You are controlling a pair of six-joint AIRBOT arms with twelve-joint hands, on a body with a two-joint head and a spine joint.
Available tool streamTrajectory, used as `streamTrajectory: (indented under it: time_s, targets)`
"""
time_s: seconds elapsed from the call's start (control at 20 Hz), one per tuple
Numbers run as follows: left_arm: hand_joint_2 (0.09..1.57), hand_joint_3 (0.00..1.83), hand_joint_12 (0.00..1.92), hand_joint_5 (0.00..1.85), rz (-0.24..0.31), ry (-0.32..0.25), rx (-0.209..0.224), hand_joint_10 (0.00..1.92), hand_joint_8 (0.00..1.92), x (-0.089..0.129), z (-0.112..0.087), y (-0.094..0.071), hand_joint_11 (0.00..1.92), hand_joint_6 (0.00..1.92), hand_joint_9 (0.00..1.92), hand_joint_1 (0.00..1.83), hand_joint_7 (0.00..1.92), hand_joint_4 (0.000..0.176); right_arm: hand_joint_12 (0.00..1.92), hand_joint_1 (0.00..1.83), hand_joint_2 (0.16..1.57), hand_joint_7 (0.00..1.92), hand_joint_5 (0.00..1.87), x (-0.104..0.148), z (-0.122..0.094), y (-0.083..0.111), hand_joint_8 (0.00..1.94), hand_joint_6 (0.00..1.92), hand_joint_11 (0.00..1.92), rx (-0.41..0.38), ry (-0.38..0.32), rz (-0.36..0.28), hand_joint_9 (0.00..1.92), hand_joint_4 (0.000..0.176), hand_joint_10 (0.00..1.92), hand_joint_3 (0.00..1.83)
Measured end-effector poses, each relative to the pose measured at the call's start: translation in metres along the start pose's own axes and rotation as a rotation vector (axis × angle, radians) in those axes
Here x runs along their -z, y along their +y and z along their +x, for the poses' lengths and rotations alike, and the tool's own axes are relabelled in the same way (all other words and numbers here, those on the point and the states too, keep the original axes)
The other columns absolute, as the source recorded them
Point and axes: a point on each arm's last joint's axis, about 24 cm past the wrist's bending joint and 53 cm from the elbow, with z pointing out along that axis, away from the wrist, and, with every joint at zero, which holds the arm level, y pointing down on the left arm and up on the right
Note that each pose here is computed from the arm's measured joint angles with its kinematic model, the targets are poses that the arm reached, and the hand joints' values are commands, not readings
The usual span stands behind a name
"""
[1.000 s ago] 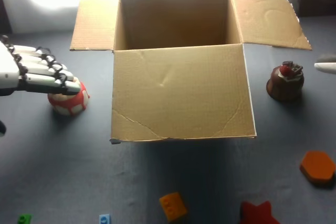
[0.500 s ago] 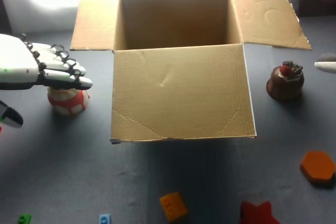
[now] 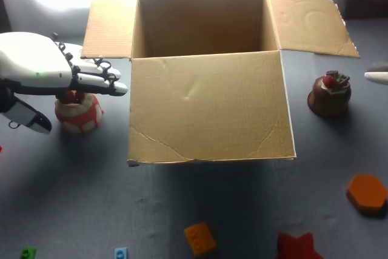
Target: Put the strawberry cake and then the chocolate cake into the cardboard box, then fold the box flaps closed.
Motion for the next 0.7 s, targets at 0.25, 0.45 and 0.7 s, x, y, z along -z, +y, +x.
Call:
streamTrajectory:
  time_s: [0.25,0.45,0.7]
  targets:
    - [1.06,0.01,0.38,0.02,-0.012,0.003,0.002,0.0,0.0,-0.009,0.002,0.007,0.0,0.0,0.07,1.14,0.0,0.078,0.55,1.16,1.07,0.08,0.0,0.0,0.0,0.0,0.0,0.0,0.0,0.0,0.0,0.0,0.08,0.038,0.01,0.01]
    - [1.05,0.0,0.44,0.05,-0.028,0.014,-0.001,0.0,0.0,-0.011,0.006,0.014,0.0,0.01,0.09,1.19,0.01,0.071,0.52,1.2,1.05,0.05,0.0,0.0,0.0,0.0,0.0,0.0,0.0,0.0,0.001,-0.001,0.08,0.035,0.0,0.0]
    - [1.05,0.0,0.95,0.21,-0.04,0.015,0.001,0.02,0.01,-0.011,0.007,0.019,0.0,0.02,0.31,1.19,0.22,0.085,0.4,1.16,1.06,0.02,0.0,0.0,0.0,0.0,0.0,0.0,0.0,0.002,0.001,-0.001,0.06,0.042,0.0,0.0]
